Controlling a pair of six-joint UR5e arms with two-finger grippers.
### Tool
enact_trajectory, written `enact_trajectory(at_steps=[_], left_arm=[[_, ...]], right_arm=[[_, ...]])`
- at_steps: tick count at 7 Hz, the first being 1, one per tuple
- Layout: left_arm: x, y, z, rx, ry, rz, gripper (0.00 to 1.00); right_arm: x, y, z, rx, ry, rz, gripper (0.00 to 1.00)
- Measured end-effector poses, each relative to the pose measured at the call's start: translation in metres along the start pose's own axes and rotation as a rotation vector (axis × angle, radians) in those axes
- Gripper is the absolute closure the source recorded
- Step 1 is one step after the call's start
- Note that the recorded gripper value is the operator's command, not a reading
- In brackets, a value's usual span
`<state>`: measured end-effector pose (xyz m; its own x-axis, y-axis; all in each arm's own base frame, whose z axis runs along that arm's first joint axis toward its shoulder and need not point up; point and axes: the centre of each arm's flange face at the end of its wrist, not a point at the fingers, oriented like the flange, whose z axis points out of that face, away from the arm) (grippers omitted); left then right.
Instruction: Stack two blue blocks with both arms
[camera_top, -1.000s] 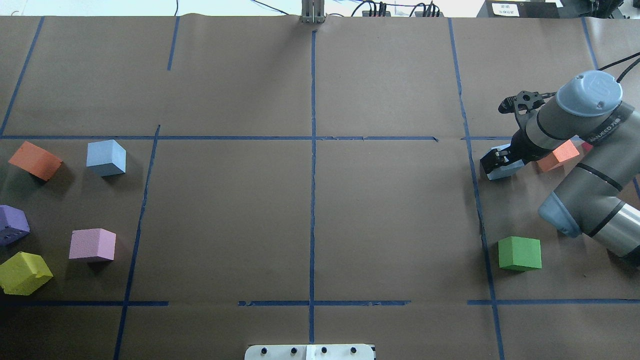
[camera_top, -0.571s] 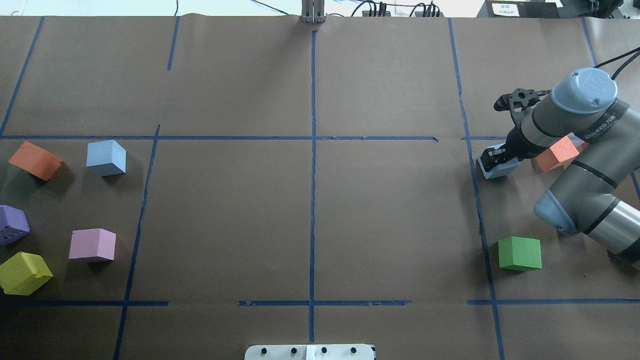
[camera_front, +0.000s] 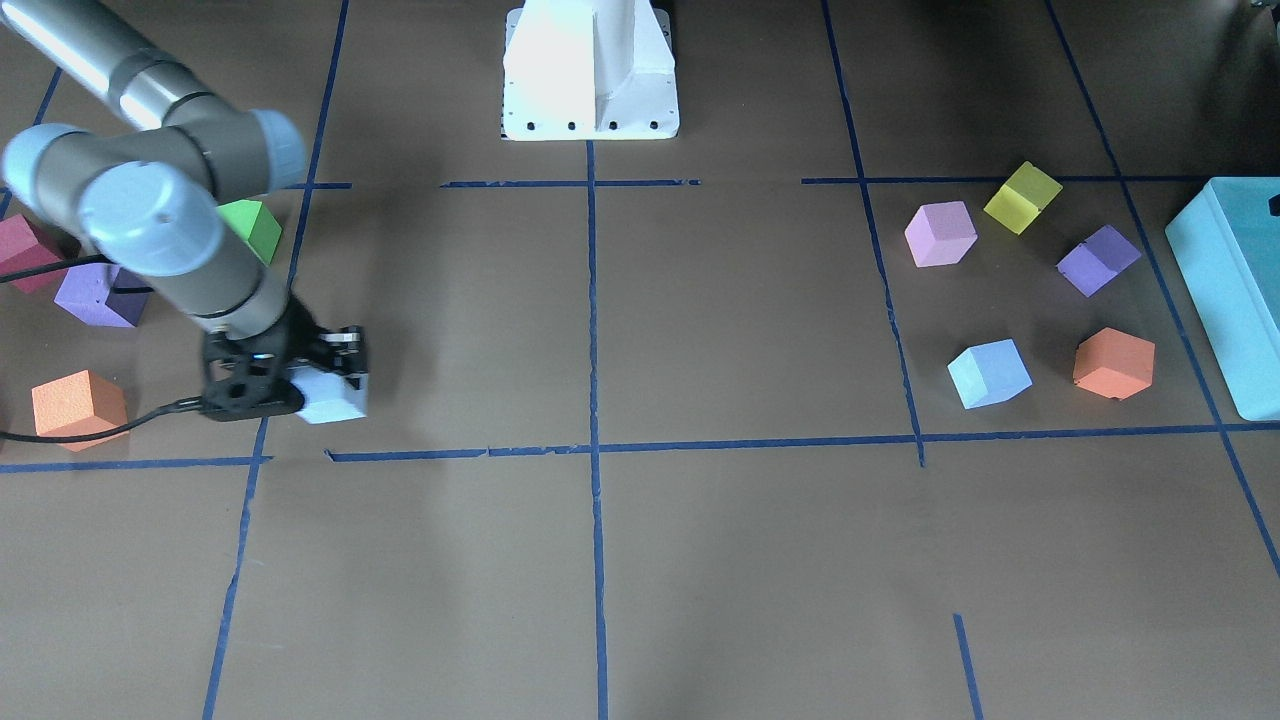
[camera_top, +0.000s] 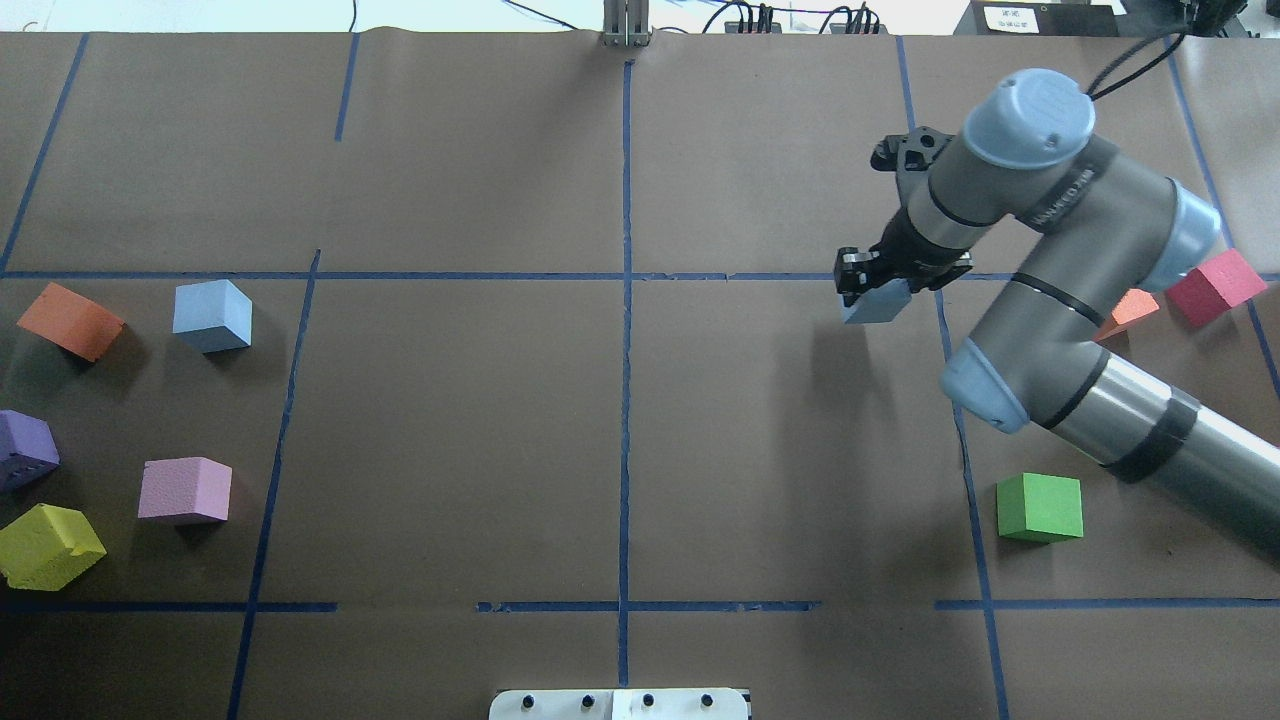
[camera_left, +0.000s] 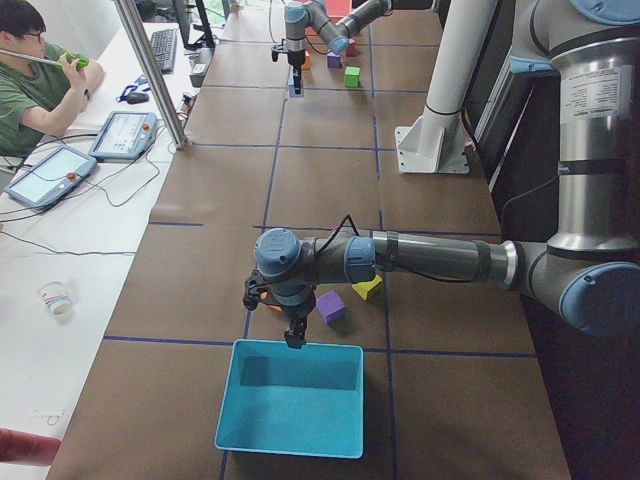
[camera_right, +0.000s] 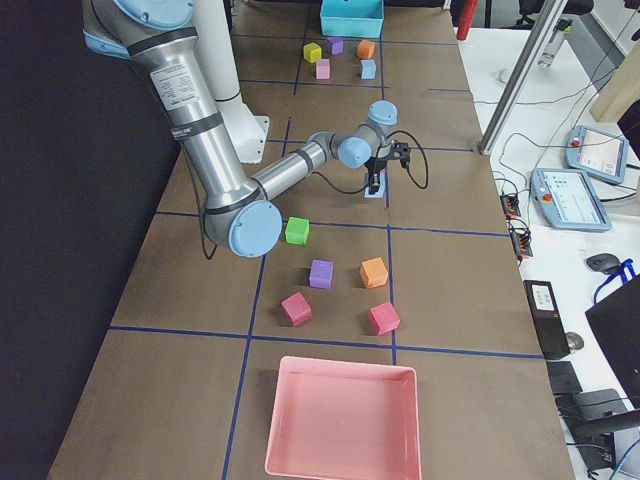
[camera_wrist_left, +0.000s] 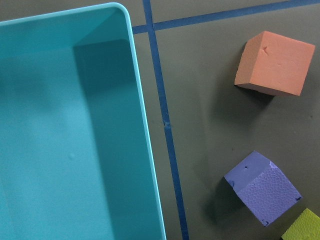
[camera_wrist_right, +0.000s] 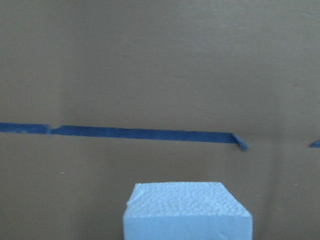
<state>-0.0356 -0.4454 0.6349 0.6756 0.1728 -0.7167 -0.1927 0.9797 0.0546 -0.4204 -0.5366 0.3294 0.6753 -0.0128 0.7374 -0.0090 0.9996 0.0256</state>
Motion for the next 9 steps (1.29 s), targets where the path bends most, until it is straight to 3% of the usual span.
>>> enact_trajectory(at_steps=[4, 5, 6, 9], left_arm=[[0.0, 0.0, 0.0, 0.001, 0.0, 0.002, 0.0], [0.0, 0.0, 0.0, 0.0, 0.0, 0.001, 0.0], [0.0, 0.0, 0.0, 0.0, 0.0, 0.001, 0.0], [0.0, 0.0, 0.0, -0.001, 0.0, 0.0, 0.0]], right_arm=[[-0.211, 0.017, 0.038, 0.036, 0.07, 0.179, 0.65], [-0.231, 0.021, 0.047, 0.052, 0.081, 0.178, 0.38], [-0.24, 0.025, 0.059, 0.065, 0.082, 0.166, 0.01], [-0.249, 0.028, 0.077, 0.095, 0.058, 0.134, 0.0]])
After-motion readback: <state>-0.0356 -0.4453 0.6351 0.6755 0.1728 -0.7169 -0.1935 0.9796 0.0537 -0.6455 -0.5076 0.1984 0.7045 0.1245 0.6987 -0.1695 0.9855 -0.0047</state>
